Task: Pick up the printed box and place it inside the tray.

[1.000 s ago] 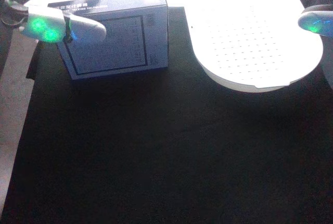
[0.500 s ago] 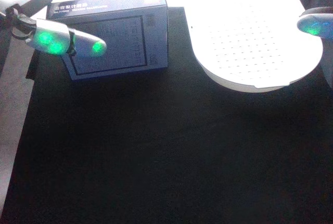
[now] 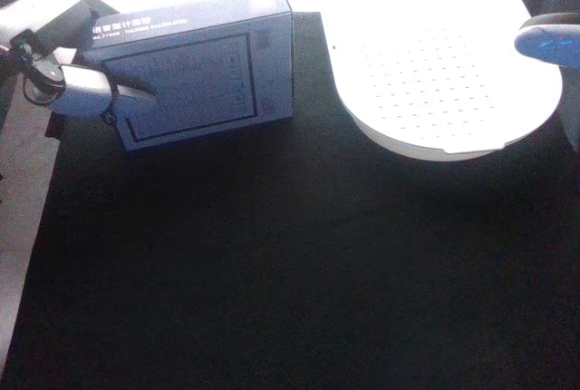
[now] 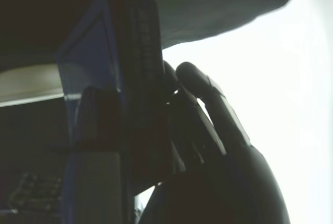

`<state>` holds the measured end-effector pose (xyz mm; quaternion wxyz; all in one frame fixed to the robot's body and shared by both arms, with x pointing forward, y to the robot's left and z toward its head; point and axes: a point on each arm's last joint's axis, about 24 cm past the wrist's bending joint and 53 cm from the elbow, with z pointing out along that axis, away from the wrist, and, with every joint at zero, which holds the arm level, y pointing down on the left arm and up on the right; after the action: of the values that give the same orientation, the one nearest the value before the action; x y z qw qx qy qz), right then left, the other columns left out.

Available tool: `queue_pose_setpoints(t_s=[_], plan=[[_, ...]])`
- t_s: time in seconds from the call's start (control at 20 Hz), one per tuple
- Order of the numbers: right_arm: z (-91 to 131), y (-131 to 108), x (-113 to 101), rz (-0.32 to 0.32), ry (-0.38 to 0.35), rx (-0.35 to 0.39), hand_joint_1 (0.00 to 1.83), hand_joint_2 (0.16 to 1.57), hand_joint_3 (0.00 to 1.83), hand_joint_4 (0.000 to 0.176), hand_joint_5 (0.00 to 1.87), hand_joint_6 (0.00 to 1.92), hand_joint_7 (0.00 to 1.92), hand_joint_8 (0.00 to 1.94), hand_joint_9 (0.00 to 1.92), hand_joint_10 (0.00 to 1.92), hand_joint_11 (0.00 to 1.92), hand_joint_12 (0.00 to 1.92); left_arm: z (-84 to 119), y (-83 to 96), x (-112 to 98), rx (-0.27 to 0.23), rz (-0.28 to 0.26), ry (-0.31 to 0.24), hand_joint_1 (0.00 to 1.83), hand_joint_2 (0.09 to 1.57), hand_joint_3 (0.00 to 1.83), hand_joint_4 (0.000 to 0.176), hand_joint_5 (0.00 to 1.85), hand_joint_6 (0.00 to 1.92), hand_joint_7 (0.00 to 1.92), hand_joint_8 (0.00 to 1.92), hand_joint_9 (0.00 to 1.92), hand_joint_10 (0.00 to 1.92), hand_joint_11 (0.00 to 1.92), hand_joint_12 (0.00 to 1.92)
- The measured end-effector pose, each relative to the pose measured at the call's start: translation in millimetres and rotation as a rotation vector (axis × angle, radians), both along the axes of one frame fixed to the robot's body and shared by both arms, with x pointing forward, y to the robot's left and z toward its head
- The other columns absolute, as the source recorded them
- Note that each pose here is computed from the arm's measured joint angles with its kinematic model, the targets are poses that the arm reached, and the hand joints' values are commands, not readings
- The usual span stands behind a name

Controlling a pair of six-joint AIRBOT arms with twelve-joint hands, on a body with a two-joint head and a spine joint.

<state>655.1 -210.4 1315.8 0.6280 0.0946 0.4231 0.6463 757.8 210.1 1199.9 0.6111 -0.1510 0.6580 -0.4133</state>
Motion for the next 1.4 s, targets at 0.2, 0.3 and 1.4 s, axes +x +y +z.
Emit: queue_pose_setpoints(t_s=[0.2,0.3,1.4], plan=[[0.0,-0.9,0.5,-0.003,0.001,0.002,0.73,0.74,0.00,0.131,0.14,0.00,0.32,0.00,0.14,0.00,0.00,0.19,11.6,12.4,0.4,-0.039,0.024,-0.025,1.26,1.12,0.00,0.000,0.95,0.77,1.01,1.21,1.03,1.40,0.91,1.75],[0.3,-2.3,1.3,-0.007,0.002,0.004,0.74,0.72,0.00,0.148,0.13,0.00,0.30,0.00,0.12,0.00,0.00,0.08,33.9,36.0,-1.9,-0.077,0.069,-0.081,1.27,1.10,0.00,0.000,0.98,0.73,1.07,1.08,1.06,1.20,0.90,1.67],[-0.1,31.0,48.3,-0.006,0.060,0.041,0.73,0.60,0.00,0.176,0.00,0.00,0.10,0.00,0.05,0.00,0.00,0.42,137.8,-47.7,-56.6,-0.194,-0.149,-0.433,1.26,1.13,0.00,0.000,0.93,0.86,1.00,1.20,0.98,1.63,0.89,1.92]])
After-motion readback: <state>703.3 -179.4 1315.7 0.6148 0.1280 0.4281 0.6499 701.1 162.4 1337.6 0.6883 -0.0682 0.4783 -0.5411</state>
